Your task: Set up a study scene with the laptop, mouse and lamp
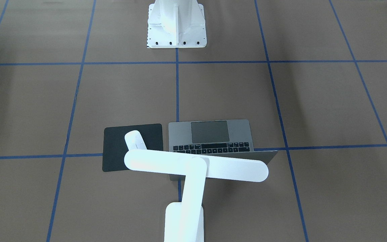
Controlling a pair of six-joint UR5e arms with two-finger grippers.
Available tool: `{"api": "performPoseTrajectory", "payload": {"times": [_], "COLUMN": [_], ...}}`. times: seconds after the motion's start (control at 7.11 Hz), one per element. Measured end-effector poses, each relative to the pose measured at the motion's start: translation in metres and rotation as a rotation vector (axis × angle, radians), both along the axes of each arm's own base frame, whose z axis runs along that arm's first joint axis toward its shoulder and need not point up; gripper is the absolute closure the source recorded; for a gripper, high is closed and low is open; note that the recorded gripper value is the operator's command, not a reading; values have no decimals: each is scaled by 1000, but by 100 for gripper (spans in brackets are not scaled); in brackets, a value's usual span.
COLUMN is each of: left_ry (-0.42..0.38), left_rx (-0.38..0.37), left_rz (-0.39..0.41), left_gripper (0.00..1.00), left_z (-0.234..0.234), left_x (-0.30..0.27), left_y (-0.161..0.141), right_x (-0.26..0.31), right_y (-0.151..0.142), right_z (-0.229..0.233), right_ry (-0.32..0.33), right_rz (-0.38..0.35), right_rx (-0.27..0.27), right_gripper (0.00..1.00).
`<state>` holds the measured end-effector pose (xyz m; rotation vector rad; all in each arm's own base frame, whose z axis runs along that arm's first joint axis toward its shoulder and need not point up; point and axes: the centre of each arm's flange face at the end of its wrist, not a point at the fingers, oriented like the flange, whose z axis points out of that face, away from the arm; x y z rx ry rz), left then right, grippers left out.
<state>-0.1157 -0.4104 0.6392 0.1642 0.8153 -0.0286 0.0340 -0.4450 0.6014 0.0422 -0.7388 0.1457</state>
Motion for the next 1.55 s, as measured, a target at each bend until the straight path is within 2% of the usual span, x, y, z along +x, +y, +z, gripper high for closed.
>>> {"api": "performPoseTrajectory", "payload": {"times": [1.55], "left_ry": [0], "left_rx": [4], "left_rz": [2], "left_gripper": [0], "left_z": [-1], "left_x": [1], "left_y": [0], "right_x": [-17], "right_y": [-3], "right_z": [0], "right_ry": [2], "right_rz": [-38], "right_rx": [1], "right_gripper": [0]}}
